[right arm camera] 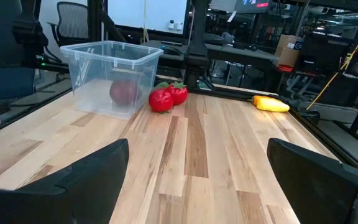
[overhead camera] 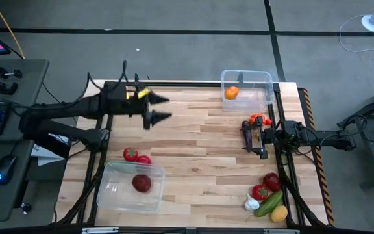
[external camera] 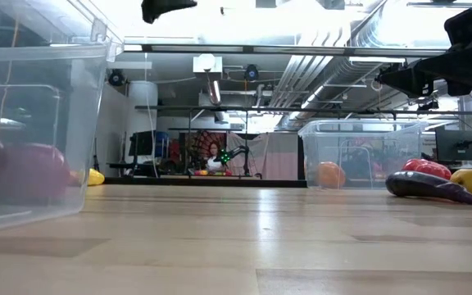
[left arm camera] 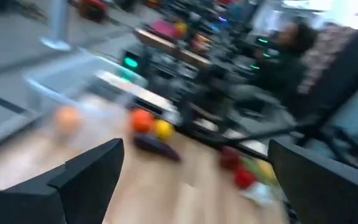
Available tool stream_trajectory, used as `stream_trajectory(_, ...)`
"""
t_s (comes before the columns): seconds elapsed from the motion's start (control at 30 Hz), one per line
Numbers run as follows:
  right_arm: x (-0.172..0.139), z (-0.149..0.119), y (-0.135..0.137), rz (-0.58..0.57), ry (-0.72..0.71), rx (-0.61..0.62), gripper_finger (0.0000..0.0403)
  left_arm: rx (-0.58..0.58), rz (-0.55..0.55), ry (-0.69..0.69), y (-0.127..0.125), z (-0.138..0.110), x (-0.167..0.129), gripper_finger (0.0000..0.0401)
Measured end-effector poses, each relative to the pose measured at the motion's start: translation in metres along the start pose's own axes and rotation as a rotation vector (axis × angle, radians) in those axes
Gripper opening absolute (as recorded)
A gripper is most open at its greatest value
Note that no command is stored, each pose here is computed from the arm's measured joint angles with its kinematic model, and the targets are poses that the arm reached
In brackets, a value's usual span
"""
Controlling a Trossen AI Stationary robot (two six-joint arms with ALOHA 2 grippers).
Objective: Sort produce into baskets
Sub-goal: Put the yellow corn into the bottom transparent bin
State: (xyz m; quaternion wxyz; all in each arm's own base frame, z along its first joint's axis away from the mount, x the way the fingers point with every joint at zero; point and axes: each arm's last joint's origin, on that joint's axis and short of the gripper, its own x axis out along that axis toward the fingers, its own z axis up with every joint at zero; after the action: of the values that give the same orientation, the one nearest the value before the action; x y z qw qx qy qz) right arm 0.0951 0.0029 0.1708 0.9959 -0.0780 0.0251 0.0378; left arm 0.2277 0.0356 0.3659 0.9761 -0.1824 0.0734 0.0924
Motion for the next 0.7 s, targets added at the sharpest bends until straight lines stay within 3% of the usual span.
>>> stream_trajectory(0.13, 0.0, 0.0, 0.0, 0.0, -0.001, -0.001, 0.0378, -0.036, 0.201, 0.032, 0.032, 0.001, -0.001, 0.0388)
stream_trajectory(0.27, 0.0, 0.0, 0.0, 0.0, -0.001, 0.001, 0.0378, -0.277, 0.458, 0.253, 0.078, -0.018, -0.01, 0.0388)
stream_trajectory(0.4, 0.0, 0.004, -0.001, -0.006, -0.04, 0.042, 0.0378, -0.446, 0.626, 0.463, 0.11, -0.035, -0.026, 0.0388)
stream_trajectory(0.53, -0.003, 0.025, -0.004, -0.014, -0.264, 0.24, 0.0378, -0.517, 0.712, 0.445, 0.124, -0.034, -0.033, 0.0388)
stream_trajectory(0.7, -0.021, 0.059, -0.012, -0.076, -0.684, 0.452, 0.0378, -0.336, 0.701, 0.422, 0.134, -0.026, -0.035, 0.0388)
